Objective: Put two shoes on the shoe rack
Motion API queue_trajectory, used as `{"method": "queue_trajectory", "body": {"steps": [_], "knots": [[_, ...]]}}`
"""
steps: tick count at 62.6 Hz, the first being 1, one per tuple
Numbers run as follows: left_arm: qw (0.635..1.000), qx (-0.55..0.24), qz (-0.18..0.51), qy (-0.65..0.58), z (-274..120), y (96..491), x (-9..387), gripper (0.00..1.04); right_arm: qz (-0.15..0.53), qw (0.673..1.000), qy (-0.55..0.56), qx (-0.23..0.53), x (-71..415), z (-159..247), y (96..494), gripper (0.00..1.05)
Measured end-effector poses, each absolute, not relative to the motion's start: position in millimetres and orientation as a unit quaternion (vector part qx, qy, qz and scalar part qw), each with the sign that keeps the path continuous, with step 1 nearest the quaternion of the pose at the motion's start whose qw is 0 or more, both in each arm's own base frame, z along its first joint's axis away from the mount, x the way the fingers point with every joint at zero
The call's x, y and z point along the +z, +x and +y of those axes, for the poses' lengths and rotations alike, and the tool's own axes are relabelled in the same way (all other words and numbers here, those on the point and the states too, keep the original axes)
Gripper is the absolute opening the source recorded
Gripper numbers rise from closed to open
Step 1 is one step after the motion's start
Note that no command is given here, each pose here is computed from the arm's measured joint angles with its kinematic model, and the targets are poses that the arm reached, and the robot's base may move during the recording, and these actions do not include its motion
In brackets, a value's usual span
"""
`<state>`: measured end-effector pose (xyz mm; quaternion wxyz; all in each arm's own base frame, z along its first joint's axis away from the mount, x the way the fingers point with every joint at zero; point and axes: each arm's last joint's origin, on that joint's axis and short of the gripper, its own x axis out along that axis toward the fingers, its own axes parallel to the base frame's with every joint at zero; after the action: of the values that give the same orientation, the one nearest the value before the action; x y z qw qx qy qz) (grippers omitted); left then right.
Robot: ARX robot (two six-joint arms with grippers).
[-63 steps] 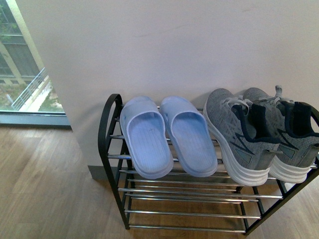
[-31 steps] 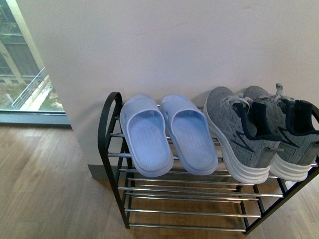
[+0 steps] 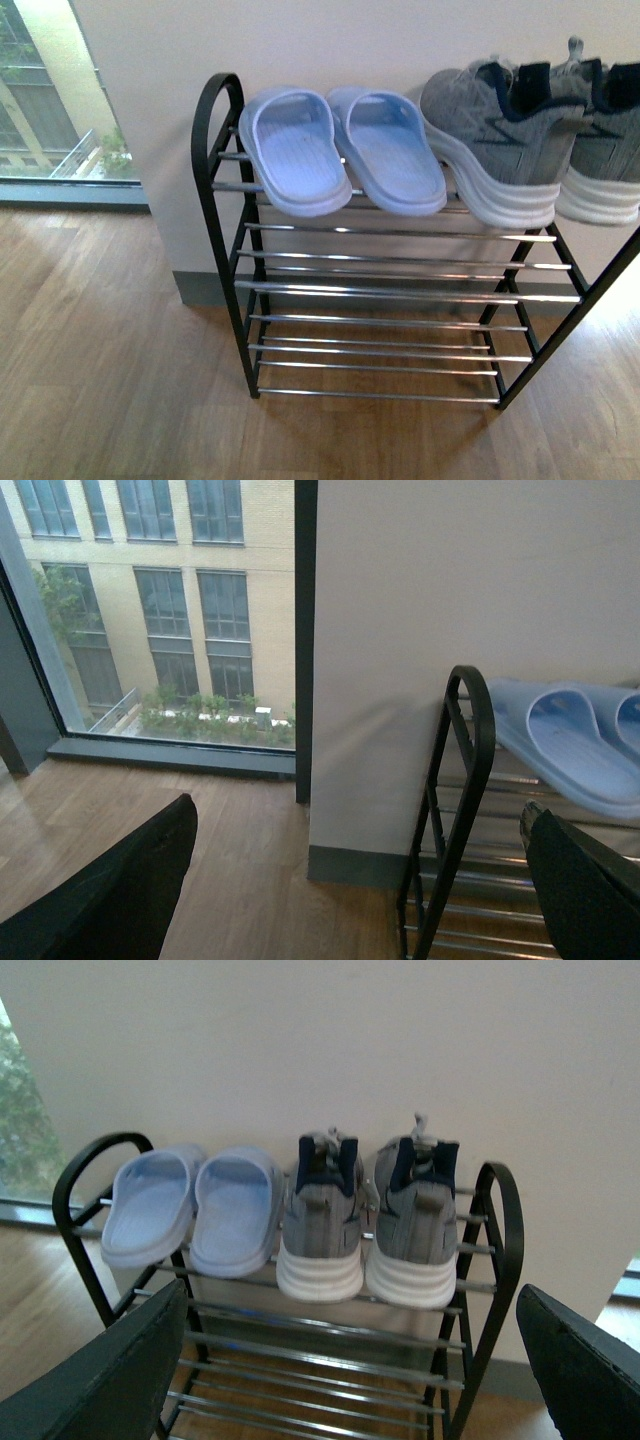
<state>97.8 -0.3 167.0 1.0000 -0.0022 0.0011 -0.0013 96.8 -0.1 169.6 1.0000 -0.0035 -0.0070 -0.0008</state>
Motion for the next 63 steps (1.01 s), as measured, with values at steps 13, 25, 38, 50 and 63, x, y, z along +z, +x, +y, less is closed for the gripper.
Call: {"method": "queue_trajectory", "body": {"steps": [13, 25, 38, 50, 63], "knots": [[1.0, -0.001, 0.001, -0.002, -0.3, 97.8, 167.0, 0.95, -0.007, 1.0, -0.004, -0.001, 169.7, -0.1, 96.8, 0.95], [1.0, -0.001, 0.001, -0.002, -0.3, 97.8, 167.0, 0.95, -0.007, 1.0, -0.004, -0.001, 169.7, -0.1, 96.8, 0.95], [1.0, -0.001, 0.001, -0.002, -0.3, 97.8, 167.0, 0.95, -0.007, 1.0, -0.004, -0.001, 169.7, -0.1, 96.8, 0.95], [1.0, -0.001, 0.001, -0.002, -0.3, 97.8, 167.0, 0.95, -0.007, 1.0, -0.004, 0.0, 169.7, -0.1, 96.8, 0.95], [1.0, -0.001, 0.001, -0.002, -0.3, 97.8, 167.0, 0.95, -0.007, 1.0, -0.003, 0.0, 169.7, -0.1, 96.8, 0.95]]}}
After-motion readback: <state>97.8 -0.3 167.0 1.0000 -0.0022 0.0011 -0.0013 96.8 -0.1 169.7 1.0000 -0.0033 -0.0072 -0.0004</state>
